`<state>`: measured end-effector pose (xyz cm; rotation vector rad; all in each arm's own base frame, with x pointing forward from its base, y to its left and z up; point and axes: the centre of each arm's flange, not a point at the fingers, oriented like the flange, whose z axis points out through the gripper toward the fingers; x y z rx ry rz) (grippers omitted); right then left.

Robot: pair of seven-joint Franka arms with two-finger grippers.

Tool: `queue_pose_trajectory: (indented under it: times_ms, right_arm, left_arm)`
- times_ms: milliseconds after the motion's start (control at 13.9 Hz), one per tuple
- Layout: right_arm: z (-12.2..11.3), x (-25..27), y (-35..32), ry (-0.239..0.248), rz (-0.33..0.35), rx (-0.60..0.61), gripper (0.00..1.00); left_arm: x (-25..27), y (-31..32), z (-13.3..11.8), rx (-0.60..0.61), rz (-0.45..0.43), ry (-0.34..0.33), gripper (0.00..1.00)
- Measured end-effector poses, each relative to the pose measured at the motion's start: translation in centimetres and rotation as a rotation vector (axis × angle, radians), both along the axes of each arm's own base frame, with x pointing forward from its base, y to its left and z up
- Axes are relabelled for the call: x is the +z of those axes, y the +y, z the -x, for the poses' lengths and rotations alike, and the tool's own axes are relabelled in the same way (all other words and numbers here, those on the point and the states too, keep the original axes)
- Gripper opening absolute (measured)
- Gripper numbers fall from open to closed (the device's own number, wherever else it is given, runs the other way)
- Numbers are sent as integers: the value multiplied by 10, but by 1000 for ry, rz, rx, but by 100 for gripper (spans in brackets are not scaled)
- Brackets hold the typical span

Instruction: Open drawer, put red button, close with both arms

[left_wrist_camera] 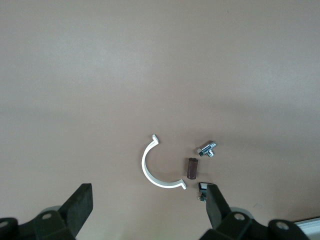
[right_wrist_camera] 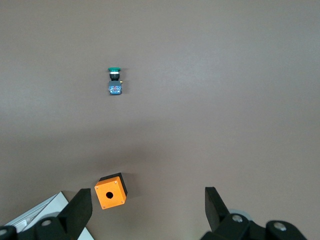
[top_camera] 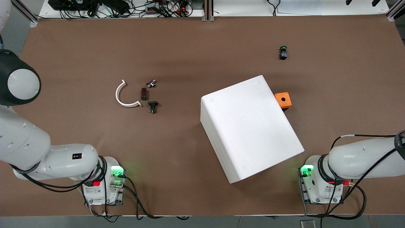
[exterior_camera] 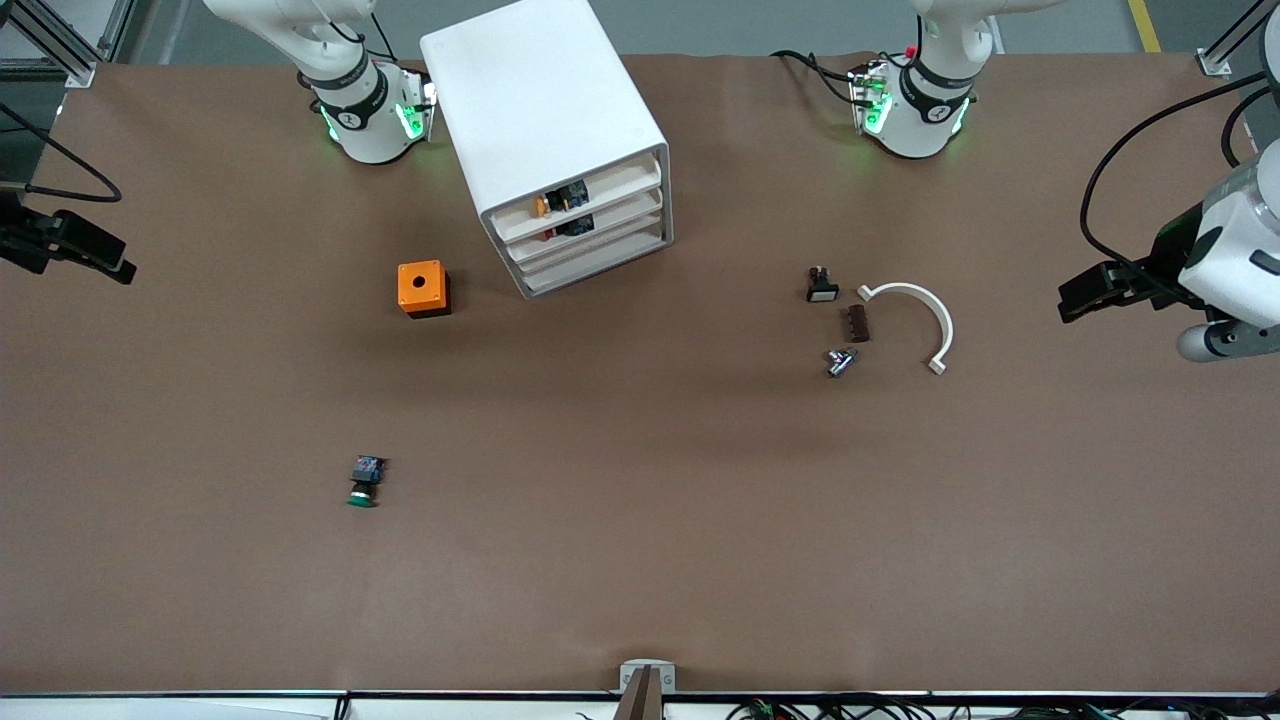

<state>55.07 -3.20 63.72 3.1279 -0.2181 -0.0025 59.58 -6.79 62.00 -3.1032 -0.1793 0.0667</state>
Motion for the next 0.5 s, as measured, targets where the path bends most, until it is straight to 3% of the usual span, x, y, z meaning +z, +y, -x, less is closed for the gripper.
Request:
queue_pose_trajectory:
  times_ms: [505]
  right_arm:
    - [0,0,-1,0,0,-3,100]
  left_arm:
    - [17,-1,13,-1,-7,-7,100]
